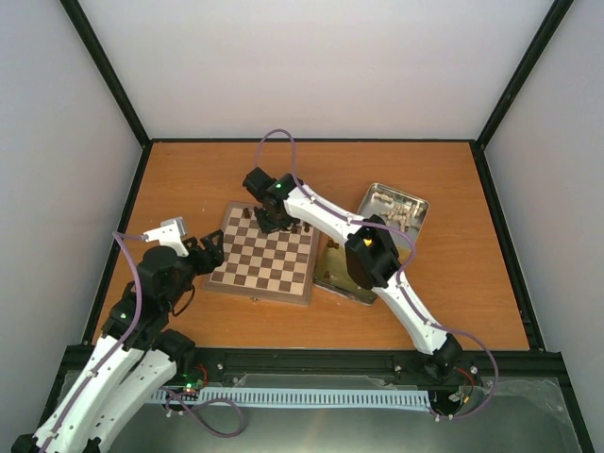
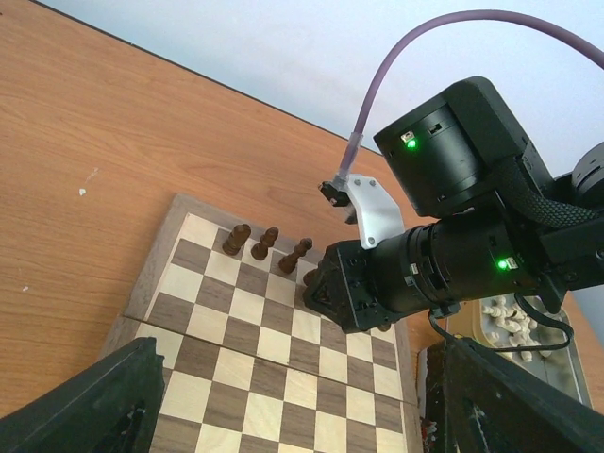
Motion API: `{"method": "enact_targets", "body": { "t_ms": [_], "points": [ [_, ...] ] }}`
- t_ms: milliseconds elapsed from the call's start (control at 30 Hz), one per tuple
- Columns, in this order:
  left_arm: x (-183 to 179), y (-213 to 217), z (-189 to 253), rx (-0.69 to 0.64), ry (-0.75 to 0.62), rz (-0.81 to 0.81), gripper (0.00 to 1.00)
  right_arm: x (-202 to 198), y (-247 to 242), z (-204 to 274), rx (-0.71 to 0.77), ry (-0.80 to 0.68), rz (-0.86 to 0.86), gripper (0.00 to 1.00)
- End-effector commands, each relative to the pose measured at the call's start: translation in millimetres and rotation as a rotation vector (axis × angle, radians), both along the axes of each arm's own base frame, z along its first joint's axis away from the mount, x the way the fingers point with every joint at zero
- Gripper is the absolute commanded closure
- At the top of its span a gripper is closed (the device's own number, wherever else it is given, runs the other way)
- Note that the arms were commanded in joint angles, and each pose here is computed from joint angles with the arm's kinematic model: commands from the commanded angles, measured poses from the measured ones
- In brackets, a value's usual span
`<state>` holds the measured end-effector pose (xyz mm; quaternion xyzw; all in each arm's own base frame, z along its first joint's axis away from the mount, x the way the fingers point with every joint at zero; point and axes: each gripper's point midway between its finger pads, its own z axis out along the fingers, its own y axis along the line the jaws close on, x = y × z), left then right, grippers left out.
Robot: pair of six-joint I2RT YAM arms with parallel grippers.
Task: Set up the chess pieces on the board
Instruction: Place the chess piece on the chessboard.
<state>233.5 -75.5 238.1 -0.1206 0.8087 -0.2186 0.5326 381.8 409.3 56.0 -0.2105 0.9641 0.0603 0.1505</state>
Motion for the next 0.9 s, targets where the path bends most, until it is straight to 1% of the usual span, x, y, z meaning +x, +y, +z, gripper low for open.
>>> {"method": "enact_targets", "body": {
  "t_ms": [0,300,533,600,700,833,867],
  "points": [
    [2,2,5,0.008,-0.011,0.011,0.18,9,1,-1,0.002,-0.023,-0.002,0.86],
    [4,2,1,0.022,0.006,0.012,0.18,11,5,0,0.033,-0.008,0.002,0.8],
    [5,2,0,0.024,0.006,0.015,0.18,13,7,17,0.065,-0.023,0.0,0.77],
    [5,3,1,0.023,0.004,0.019,0.18,13,9,27,0.088,-0.029,0.001,0.75],
    [4,4,2,0.026,0.004,0.025,0.18,9,22,53,0.183,-0.025,0.037,0.73],
    [3,4,5,0.026,0.001,0.018,0.18,9,21,95,0.25,-0.085,0.035,0.71],
    [3,2,4,0.026,0.0,0.011,0.18,8,18,99,0.25,-0.095,0.03,0.71]
  ]
}}
